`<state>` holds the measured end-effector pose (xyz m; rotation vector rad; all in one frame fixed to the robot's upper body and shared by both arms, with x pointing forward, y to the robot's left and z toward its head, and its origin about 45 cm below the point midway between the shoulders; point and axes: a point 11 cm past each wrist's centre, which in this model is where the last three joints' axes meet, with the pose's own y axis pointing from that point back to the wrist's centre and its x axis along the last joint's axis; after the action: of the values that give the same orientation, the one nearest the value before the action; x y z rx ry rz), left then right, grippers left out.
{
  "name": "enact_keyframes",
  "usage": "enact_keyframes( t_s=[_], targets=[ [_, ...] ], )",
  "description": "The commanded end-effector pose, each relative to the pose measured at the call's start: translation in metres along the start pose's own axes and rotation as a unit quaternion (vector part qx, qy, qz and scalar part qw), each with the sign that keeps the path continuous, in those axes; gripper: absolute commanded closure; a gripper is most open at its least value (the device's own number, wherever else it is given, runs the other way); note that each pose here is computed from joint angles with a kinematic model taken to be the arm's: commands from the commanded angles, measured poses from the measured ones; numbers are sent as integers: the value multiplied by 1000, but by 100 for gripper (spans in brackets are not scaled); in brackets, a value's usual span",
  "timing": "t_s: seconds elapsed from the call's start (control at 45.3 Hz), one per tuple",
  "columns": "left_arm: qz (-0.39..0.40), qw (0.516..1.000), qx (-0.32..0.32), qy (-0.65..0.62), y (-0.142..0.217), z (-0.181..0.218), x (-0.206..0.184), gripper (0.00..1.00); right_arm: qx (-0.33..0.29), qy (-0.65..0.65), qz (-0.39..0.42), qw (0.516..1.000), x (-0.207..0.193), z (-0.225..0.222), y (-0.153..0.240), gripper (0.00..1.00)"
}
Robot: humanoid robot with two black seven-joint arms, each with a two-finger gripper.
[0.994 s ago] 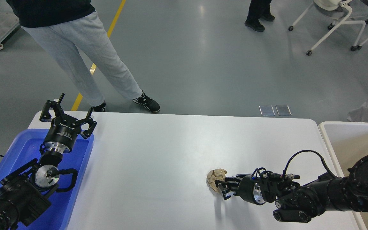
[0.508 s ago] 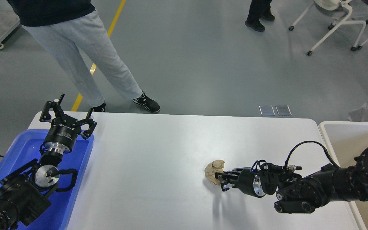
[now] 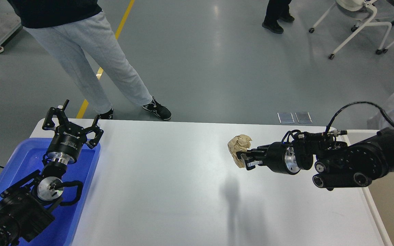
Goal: Tidy desktop
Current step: 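Lift the paper ball and carry it toward the white bin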
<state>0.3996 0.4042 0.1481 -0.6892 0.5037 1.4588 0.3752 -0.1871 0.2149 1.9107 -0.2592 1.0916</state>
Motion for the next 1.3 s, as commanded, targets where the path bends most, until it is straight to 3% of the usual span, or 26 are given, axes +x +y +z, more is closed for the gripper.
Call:
enact_keyframes(
  t_s=[0.0, 0.353, 0.707, 0.972, 1.281],
  targets=[
    [0, 1000, 0, 0, 0, 0, 0, 0, -3, 7, 0, 1000, 55, -9, 35, 100],
    [0, 1000, 0, 0, 0, 0, 0, 0, -11, 14, 11, 1000, 104, -20, 61, 100],
    [0, 1000, 0, 0, 0, 0, 0, 0, -22, -3, 10, 1000, 99, -12, 63, 100],
    [0, 1000, 0, 0, 0, 0, 0, 0, -85, -122, 51, 988, 61, 59, 87, 100],
    [0, 1000, 0, 0, 0, 0, 0, 0, -139, -287, 167, 933, 16, 127, 153, 100]
  ],
)
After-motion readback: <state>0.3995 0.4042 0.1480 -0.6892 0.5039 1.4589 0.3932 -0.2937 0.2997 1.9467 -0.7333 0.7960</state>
